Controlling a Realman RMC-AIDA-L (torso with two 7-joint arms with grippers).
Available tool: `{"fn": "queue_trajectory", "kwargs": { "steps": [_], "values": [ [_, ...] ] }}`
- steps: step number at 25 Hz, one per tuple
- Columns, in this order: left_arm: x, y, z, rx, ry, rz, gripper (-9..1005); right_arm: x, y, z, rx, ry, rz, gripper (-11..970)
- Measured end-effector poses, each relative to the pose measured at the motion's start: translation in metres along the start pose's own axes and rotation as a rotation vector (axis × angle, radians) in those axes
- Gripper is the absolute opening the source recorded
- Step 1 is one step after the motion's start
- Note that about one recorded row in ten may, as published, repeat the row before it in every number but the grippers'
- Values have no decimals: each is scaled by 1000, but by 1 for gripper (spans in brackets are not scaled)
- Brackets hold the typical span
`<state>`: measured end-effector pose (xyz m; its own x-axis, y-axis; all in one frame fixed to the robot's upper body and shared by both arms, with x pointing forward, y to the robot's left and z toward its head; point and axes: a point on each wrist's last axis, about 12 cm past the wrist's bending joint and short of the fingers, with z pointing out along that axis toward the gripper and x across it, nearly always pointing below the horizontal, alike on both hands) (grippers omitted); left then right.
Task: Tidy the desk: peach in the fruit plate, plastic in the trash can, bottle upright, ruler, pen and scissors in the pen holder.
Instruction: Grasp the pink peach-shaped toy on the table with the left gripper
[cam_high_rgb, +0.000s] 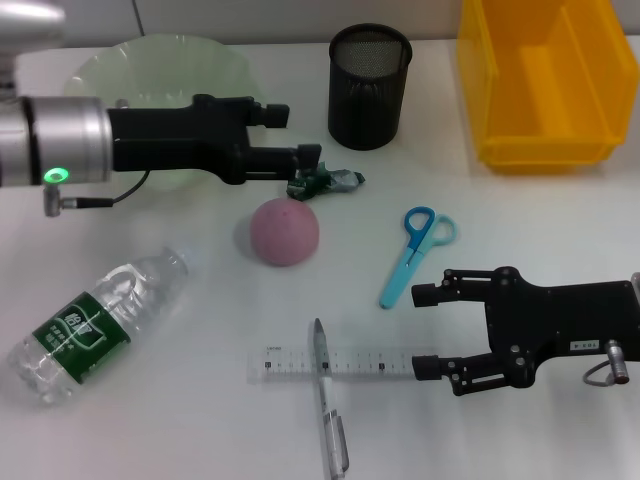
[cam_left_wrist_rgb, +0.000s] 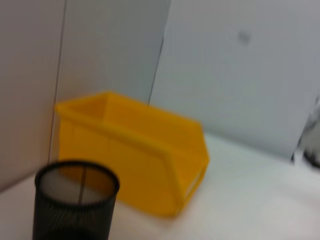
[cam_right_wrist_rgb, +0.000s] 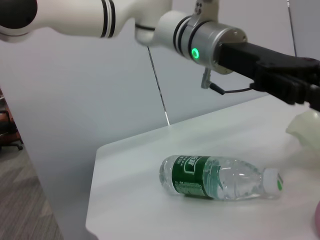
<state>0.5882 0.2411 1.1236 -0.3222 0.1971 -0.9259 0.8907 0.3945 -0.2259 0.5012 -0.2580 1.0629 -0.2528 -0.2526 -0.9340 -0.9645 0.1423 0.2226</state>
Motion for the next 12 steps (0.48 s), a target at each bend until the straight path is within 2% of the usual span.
{"fn": "queue_trajectory", "kwargs": {
  "steps": [1, 4, 6, 7, 9, 12],
  "values": [
    [-10, 3, 12, -12, 92, 20, 763, 0, 0, 0, 1, 0, 0, 824],
    [-25, 6, 26, -36, 215, 43, 763, 1, 0, -1, 3, 2, 1, 824],
    [-26, 6, 28, -39, 232, 44, 763, 0, 0, -2, 5, 4, 0, 824],
    [-30, 7, 33, -48, 279, 41, 763, 0, -1, -3, 6, 5, 0, 824],
    [-30, 7, 33, -48, 279, 41, 762, 0, -1, -4, 9, 8, -1, 824],
    [-39, 13, 48, -108, 432, 17, 762, 1, -2, -4, 16, 11, -2, 823]
  ]
}}
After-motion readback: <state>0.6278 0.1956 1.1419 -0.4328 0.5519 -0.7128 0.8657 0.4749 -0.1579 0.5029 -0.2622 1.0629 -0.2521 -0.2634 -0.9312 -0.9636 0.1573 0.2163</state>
